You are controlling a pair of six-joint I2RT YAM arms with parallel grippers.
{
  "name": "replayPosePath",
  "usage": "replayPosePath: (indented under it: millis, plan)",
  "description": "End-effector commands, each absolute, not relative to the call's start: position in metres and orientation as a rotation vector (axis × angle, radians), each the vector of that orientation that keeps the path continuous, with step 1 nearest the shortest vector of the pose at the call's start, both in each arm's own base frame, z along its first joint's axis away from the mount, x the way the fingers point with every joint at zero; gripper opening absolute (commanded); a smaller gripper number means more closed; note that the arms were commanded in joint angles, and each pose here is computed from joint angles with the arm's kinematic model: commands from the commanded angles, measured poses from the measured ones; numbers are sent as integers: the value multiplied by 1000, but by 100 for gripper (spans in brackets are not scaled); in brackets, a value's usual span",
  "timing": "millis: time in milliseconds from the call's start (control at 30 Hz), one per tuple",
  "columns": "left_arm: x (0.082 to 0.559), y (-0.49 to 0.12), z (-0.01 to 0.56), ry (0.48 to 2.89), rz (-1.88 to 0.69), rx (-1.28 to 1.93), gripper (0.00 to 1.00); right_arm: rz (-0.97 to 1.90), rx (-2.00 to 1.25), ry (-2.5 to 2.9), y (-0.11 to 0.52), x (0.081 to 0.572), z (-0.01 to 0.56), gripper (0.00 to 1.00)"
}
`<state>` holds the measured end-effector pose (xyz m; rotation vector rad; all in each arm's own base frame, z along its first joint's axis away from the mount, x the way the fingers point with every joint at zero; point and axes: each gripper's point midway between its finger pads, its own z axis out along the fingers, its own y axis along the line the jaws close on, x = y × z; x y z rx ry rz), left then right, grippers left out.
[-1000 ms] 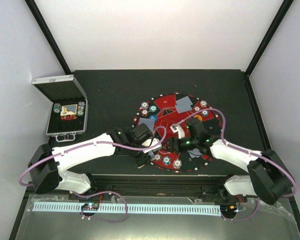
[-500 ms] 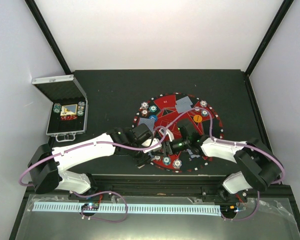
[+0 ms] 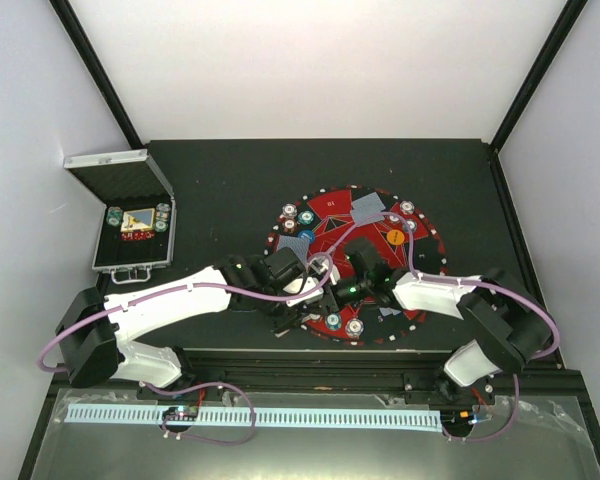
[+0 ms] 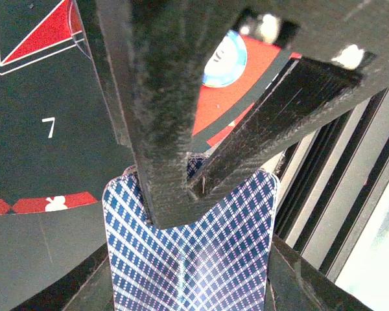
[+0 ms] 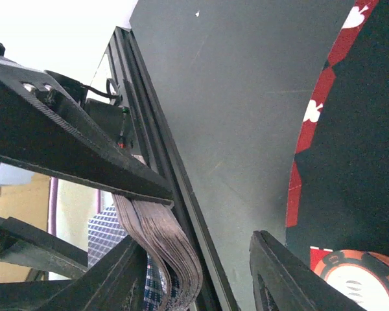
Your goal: Distribute texas hold em gaming equipment
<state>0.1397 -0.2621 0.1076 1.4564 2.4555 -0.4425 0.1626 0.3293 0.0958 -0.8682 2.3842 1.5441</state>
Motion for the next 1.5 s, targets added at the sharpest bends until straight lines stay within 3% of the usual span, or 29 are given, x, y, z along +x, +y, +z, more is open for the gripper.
replayPosePath:
  millis: [0, 900, 1167, 1467]
  plan:
    - [144, -273, 125, 2388, -479, 1452, 50, 1411, -900, 2372, 325, 171, 90, 44]
    - [147, -271, 123, 2394, -451, 1447, 50, 1415, -912, 2348, 304, 171, 109, 17]
    - [148, -270, 123, 2394, -440, 1443, 50, 1456, -896, 2304, 297, 174, 124, 1]
    - [151, -268, 119, 2407, -411, 1438, 50, 1406, -861, 2293, 287, 184, 131, 1]
